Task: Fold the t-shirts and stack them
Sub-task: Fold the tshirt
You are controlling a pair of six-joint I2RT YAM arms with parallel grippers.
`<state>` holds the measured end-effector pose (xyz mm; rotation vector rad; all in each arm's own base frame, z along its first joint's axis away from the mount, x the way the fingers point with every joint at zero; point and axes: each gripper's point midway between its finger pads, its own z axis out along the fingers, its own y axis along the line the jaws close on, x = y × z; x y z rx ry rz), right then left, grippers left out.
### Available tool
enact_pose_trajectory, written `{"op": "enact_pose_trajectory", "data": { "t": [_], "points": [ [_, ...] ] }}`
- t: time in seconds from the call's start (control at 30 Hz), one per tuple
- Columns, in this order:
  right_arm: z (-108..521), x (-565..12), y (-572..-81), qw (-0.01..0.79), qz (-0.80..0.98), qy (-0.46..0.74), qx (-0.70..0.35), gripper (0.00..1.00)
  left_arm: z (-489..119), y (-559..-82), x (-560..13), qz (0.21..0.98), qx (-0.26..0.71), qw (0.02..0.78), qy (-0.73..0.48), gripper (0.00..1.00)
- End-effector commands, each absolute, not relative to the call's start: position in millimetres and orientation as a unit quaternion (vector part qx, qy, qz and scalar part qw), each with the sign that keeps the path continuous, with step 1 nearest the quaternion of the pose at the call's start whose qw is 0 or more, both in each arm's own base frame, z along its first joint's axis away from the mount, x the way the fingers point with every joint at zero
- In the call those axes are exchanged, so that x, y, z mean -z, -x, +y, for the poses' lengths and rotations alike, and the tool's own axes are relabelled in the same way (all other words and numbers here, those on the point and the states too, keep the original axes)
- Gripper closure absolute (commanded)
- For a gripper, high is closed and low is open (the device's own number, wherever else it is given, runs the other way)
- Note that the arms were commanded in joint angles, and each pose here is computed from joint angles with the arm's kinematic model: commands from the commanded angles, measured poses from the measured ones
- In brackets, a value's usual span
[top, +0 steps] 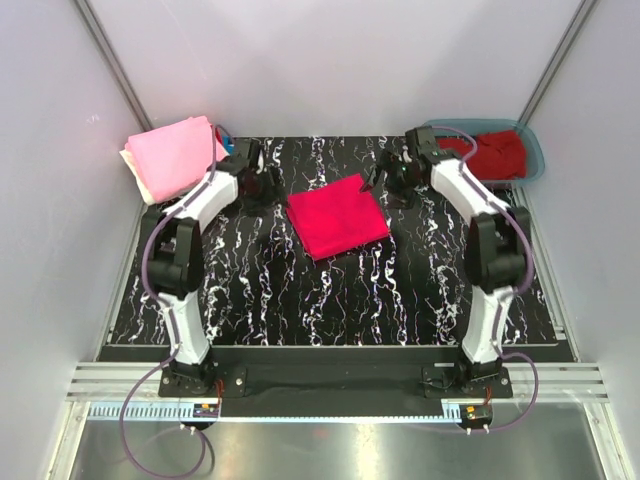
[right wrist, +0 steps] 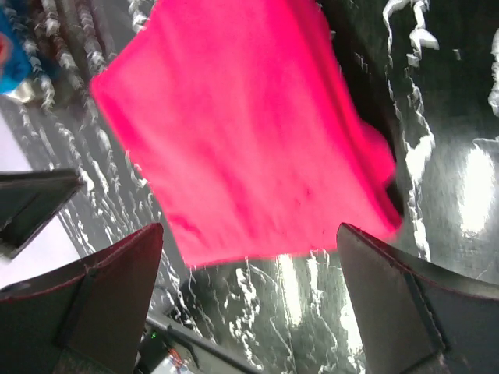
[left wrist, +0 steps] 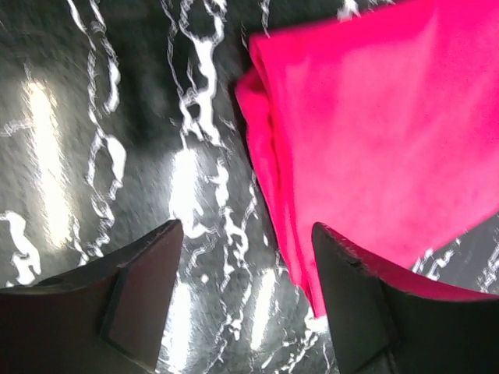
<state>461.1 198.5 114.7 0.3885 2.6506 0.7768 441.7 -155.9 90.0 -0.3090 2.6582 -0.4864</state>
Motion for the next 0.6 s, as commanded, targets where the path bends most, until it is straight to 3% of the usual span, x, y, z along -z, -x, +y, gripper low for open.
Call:
{"op": "enact_pose_trajectory", "data": {
  "t": [0.0,0.03,0.07,0.1,0.27,0.37,0.57],
  "points": [
    [185.4,-145.2,-433.1,0.241,0.924,-0.131,-0.268,0.0,-163.0,-428.7,-88.8,0.943,0.211,0.224,0.126,0.25],
    [184.0,-144.0,-420.4,0.242,0.924,-0.13,-0.265,0.0,-166.6,-430.3,-87.2,0.937,0.224,0.236,0.126,0.23],
    [182.9,-162.3,-404.6,0.26,0.917,-0.129,-0.275,0.0,-169.5,-427.4,-85.4,0.934,0.235,0.237,0.128,0.05],
    [181.7,-134.3,-377.5,0.232,0.924,-0.134,-0.273,0.0,-174.2,-426.1,-88.8,0.928,0.253,0.241,0.131,0.01],
    [231.4,-122.2,-276.3,0.24,0.901,-0.086,-0.35,0.0,-182.3,-426.3,-72.3,0.916,0.281,0.253,0.132,0.01],
    [249.5,-70.6,-214.4,0.224,0.909,-0.065,-0.346,0.0,-186.5,-435.1,-63.4,0.911,0.291,0.258,0.136,0.01],
    [261.4,-77.9,-219.9,0.246,0.9,-0.038,-0.358,0.0,-188.0,-446.7,-57.7,0.9,0.299,0.272,0.162,0.01]
  ]
}}
